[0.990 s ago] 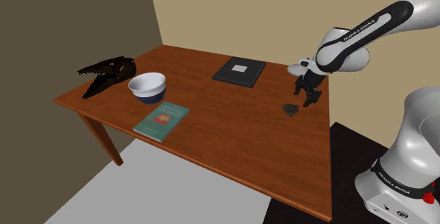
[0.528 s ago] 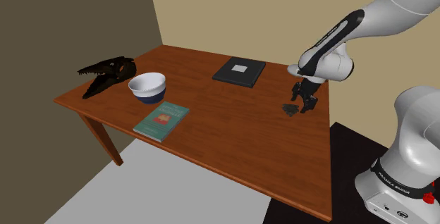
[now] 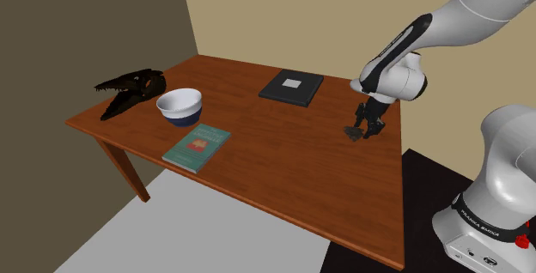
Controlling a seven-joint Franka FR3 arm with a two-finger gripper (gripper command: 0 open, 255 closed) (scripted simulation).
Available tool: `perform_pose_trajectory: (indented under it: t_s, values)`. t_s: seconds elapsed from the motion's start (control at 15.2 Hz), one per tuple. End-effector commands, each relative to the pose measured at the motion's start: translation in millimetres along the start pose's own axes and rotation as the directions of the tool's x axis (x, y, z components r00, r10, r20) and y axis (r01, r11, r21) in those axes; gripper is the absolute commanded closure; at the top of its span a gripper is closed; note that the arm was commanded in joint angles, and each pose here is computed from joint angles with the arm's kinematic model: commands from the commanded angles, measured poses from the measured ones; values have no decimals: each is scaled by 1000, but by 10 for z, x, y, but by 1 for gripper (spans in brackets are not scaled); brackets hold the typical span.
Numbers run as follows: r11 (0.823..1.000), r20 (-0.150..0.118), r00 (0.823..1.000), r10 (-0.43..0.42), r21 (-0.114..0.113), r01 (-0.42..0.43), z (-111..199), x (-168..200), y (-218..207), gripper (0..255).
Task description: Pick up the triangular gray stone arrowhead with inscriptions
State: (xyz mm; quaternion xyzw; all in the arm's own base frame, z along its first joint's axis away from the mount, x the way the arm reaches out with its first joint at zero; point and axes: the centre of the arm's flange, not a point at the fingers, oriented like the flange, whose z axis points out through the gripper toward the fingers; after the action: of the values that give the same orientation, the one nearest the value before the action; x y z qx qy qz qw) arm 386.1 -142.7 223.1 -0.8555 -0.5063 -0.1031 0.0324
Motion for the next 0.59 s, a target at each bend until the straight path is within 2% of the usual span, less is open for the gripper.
perform_pose_trajectory:
  t_s: [0.0, 0.2, 0.53]
  values:
    - [1000, 0, 1000, 0, 0, 0, 1, 1, 0, 255]
    - [1000, 0, 1000, 0, 0, 0, 4, -2, -6, 255]
    - [1000, 0, 1000, 0, 0, 0, -253, 54, 7, 255]
